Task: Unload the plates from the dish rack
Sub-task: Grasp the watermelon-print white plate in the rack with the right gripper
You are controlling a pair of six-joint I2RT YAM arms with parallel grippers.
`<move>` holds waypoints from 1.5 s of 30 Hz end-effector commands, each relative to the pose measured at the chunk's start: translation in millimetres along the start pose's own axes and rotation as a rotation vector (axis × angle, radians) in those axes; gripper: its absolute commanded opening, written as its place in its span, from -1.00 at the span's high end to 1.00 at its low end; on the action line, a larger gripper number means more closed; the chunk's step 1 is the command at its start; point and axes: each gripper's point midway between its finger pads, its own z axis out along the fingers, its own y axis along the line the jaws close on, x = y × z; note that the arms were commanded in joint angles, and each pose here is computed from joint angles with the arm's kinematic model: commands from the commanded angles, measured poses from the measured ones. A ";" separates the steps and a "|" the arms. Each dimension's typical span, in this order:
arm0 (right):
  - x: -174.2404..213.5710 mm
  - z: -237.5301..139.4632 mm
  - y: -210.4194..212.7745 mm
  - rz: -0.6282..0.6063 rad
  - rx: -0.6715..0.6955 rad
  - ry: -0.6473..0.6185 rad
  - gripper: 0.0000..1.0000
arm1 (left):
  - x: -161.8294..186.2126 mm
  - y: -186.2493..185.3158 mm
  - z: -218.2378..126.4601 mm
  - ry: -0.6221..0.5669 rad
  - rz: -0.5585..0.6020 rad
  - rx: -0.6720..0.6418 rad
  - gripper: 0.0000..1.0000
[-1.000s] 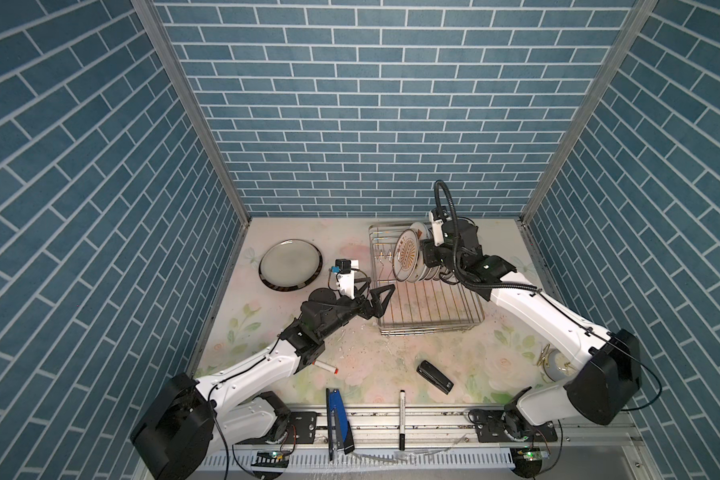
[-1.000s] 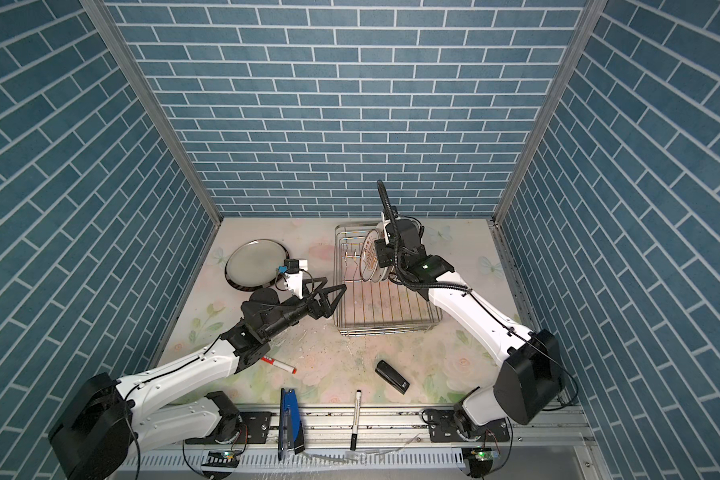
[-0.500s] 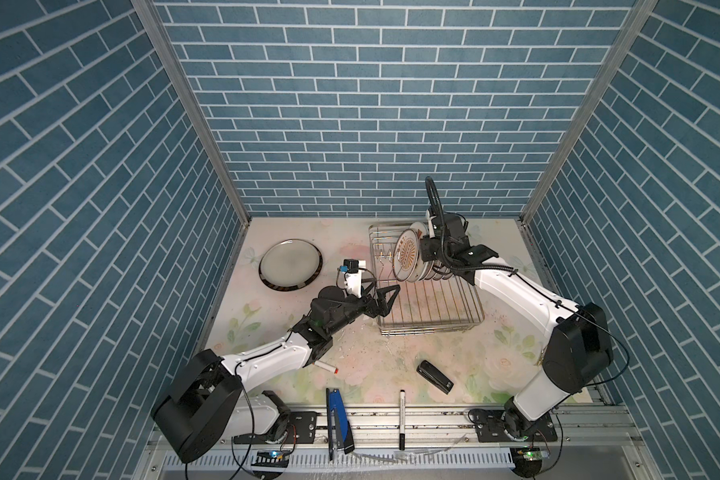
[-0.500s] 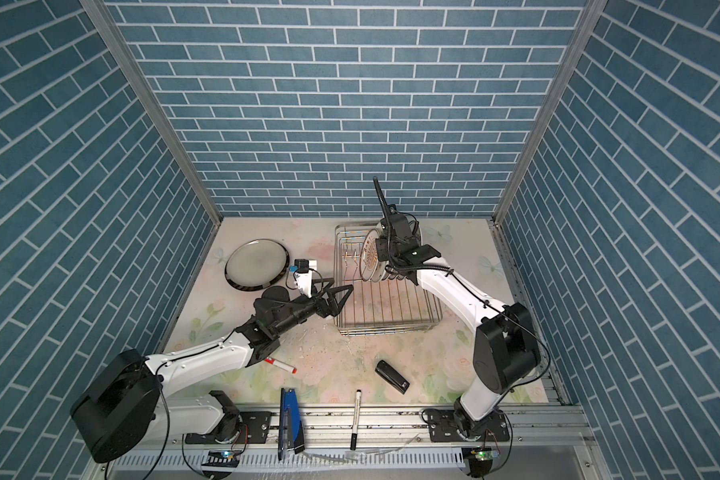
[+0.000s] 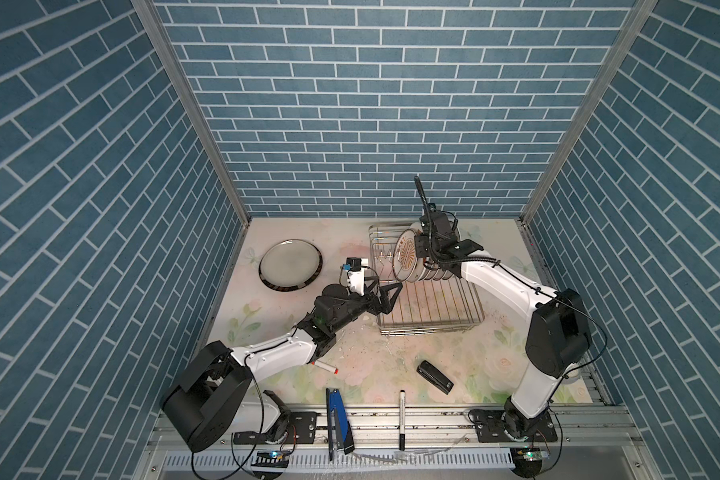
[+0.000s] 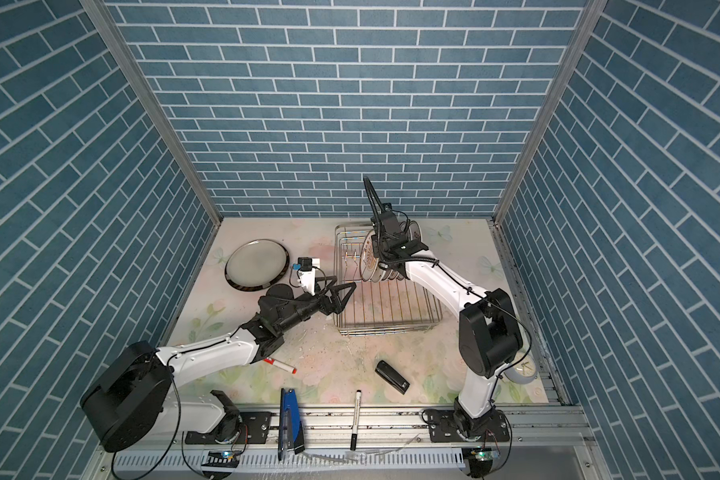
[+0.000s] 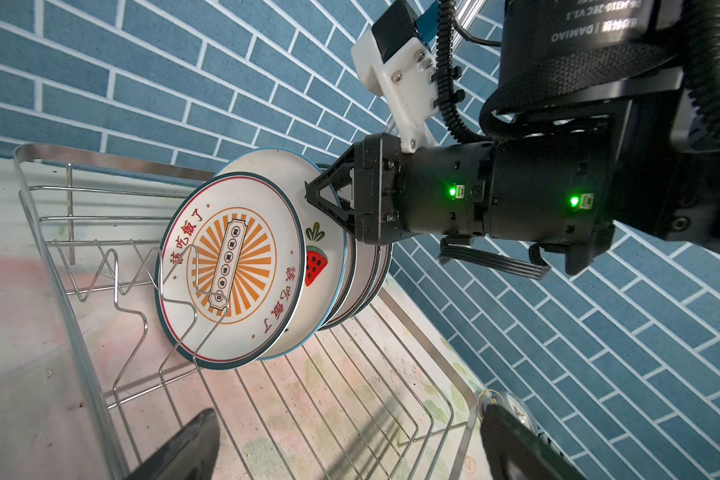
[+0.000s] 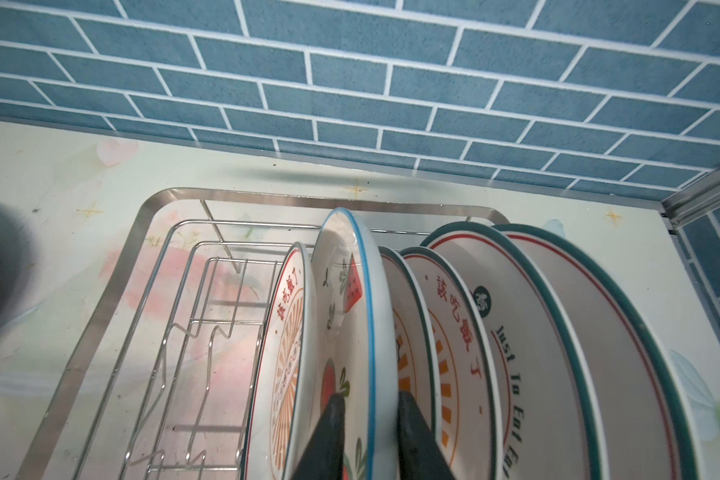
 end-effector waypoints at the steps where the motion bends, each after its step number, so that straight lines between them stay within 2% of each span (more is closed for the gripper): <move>1: -10.6 -1.6 -0.9 0.033 0.047 -0.018 0.55 | -8.8 -10.6 -2.2 -0.034 0.005 0.038 -0.99; 18: -10.3 9.8 -1.5 0.020 0.168 0.012 0.57 | -5.9 6.4 -19.4 -0.056 0.008 -0.056 -0.99; 23: -11.5 13.7 1.8 0.003 0.187 0.014 0.65 | -2.5 10.5 -21.1 -0.047 0.009 -0.076 -0.99; 25: -11.1 15.2 2.9 -0.003 0.194 0.017 0.84 | -2.4 11.5 -21.2 -0.051 0.012 -0.078 -0.99; 26: -11.0 15.2 3.0 -0.009 0.203 0.020 0.87 | -2.2 12.4 -21.7 -0.053 0.012 -0.081 -0.99; 36: -27.3 7.9 5.0 -0.047 0.241 -0.016 0.93 | 1.2 19.6 -21.8 -0.049 0.015 -0.111 -0.99; 38: -34.1 3.8 4.6 -0.054 0.254 -0.032 0.99 | 1.1 19.7 -23.2 -0.050 0.017 -0.113 -0.99; 45: -57.4 -17.4 4.0 -0.091 0.281 -0.113 1.00 | 2.6 25.2 -29.3 -0.060 0.016 -0.139 -0.99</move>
